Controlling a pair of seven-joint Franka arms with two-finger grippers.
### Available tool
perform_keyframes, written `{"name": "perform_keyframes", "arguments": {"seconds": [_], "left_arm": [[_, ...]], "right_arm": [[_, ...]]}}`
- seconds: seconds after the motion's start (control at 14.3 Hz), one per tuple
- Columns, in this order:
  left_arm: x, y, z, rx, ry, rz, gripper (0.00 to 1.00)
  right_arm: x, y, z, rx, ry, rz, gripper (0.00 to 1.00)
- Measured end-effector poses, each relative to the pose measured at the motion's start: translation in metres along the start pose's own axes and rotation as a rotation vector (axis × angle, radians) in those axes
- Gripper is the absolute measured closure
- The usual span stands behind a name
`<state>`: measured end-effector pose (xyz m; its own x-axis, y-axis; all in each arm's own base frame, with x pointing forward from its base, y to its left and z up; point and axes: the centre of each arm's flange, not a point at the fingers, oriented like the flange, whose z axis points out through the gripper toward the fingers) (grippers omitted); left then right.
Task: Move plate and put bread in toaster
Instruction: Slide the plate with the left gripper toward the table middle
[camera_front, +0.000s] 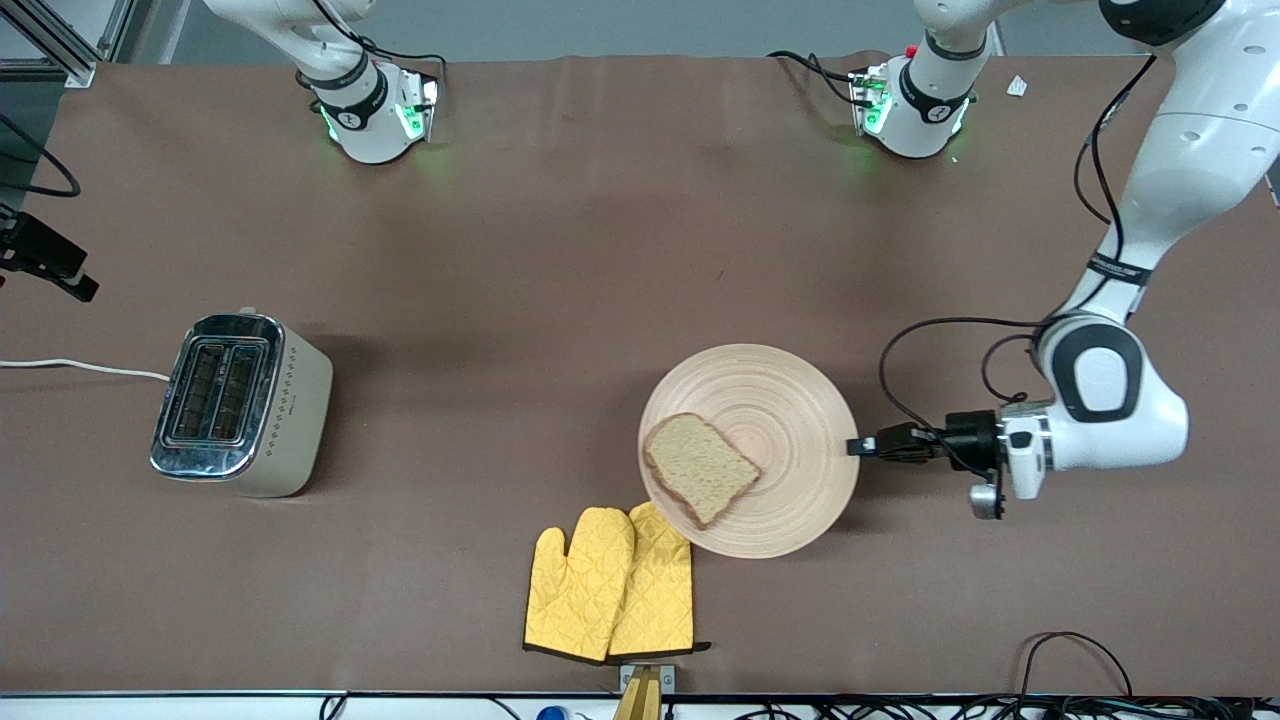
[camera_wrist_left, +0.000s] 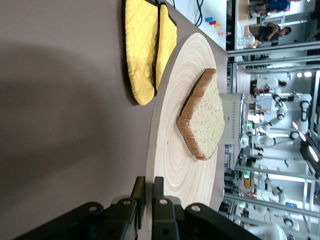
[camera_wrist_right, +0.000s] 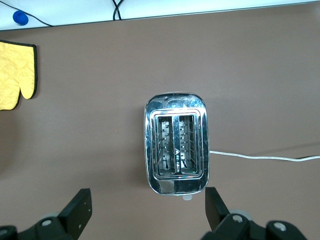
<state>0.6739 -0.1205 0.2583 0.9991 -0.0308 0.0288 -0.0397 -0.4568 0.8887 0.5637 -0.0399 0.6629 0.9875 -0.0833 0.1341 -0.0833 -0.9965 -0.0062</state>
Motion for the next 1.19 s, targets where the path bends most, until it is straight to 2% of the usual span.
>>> {"name": "perform_keyframes", "arguments": {"seconds": [0.21,0.63,0.91,1.19], "left_arm": [[-0.022,0.016,0.049,0.02,0.066,-0.041,0.91],[-0.068,0.03,0.125,0.053,0.087,-0.111,0.91],[-0.102,0.048,0.186,0.091,0.071,-0.123,0.91],[-0.116,0.034,0.206,0.093,0.036,-0.15,0.91]], "right_arm": [[0.0,0.001,0.0,0.0,0.0,0.001,0.0],[0.0,0.002,0.0,-0.001,0.0,0.004,0.0],[0.0,0.003,0.0,-0.001,0.001,0.005,0.0],[0.0,0.003,0.0,-0.001,0.001,0.005,0.0]]}}
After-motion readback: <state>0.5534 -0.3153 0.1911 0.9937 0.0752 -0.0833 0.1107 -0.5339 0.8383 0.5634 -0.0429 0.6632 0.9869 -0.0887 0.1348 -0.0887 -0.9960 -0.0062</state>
